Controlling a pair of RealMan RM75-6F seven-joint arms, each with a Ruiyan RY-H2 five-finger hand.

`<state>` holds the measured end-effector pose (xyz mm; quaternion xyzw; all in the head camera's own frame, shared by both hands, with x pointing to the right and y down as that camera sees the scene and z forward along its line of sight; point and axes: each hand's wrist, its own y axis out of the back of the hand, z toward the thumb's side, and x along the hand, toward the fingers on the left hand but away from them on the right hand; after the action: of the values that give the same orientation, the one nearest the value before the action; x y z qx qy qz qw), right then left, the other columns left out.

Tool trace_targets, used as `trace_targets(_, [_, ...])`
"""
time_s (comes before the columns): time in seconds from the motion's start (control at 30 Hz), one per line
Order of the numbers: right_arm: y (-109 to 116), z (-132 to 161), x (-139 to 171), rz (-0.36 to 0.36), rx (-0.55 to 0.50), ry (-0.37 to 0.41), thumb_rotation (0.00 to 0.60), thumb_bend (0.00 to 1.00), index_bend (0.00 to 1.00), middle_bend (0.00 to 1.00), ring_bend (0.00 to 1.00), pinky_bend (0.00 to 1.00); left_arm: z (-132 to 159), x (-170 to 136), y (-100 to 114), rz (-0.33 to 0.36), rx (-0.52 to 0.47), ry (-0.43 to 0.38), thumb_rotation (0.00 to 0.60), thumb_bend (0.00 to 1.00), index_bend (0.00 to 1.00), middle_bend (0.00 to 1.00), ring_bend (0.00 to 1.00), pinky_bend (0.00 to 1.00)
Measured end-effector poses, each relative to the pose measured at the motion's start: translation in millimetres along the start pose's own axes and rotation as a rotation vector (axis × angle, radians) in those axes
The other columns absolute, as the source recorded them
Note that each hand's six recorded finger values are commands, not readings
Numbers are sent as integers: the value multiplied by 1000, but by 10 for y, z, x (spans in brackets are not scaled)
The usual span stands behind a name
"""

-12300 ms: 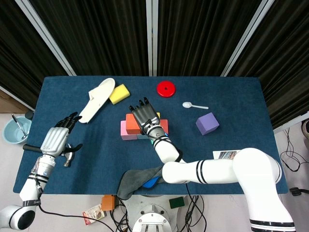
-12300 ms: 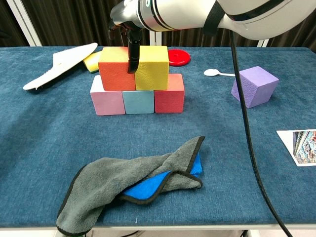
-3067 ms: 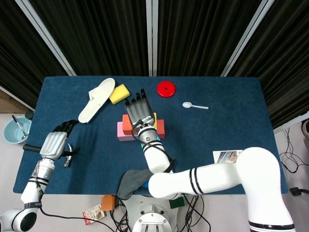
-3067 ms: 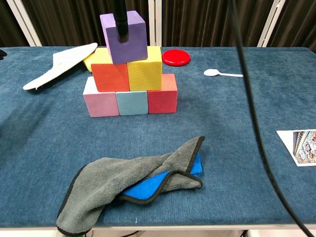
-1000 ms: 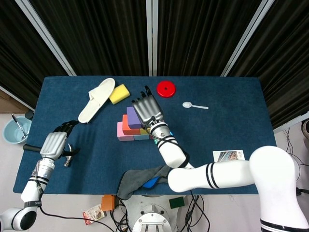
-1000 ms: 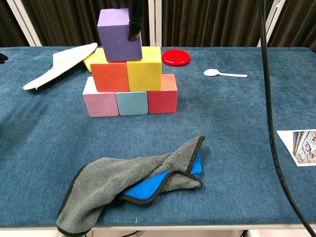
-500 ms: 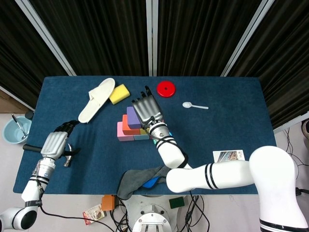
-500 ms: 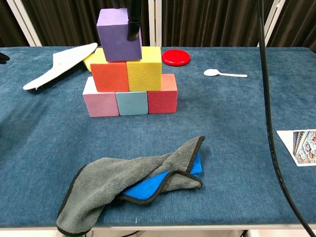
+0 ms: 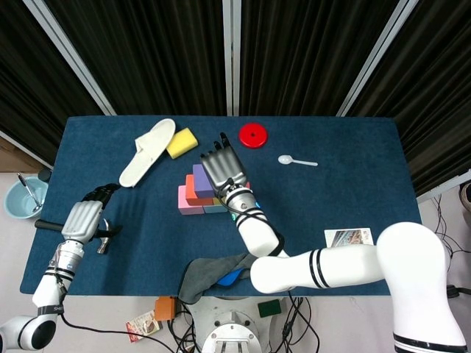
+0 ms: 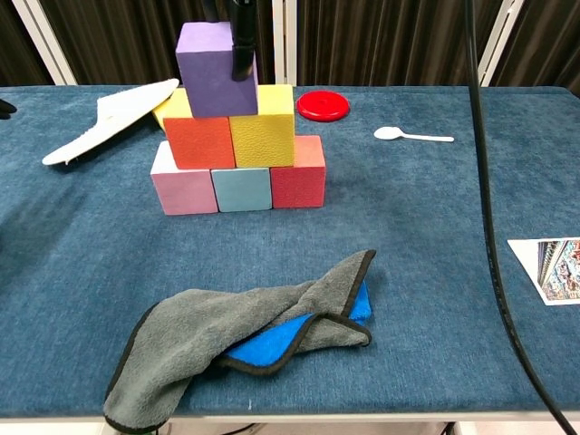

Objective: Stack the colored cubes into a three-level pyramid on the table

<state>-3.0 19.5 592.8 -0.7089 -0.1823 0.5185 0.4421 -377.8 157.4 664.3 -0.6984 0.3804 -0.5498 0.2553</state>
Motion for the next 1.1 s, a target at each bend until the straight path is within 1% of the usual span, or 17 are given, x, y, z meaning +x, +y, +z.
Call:
trace_targets(0.63, [-8,-49,-8,7,24,-16,600,188,436,451,155,0,10,19,-7,-1,-4,-5,600,174,114,86,89,176])
trace_targets(0.73, [-13,-46,-3,10,24,-15,600,184,400,429,154,0,10,21,-11,-3,-4,-5,600,174,113,86,90,176])
trace_targets(0.9, [-1,-40,4,7,23,-12,600,176,300,377,150,0,14,27,-4,0,-3,-6,600,174,113,86,89,176])
trace_targets(1.1, [-9,-37,12,13,21,-10,600,161,265,354,143,0,23,34,3,1,-2,-8,600,174,113,86,90,176])
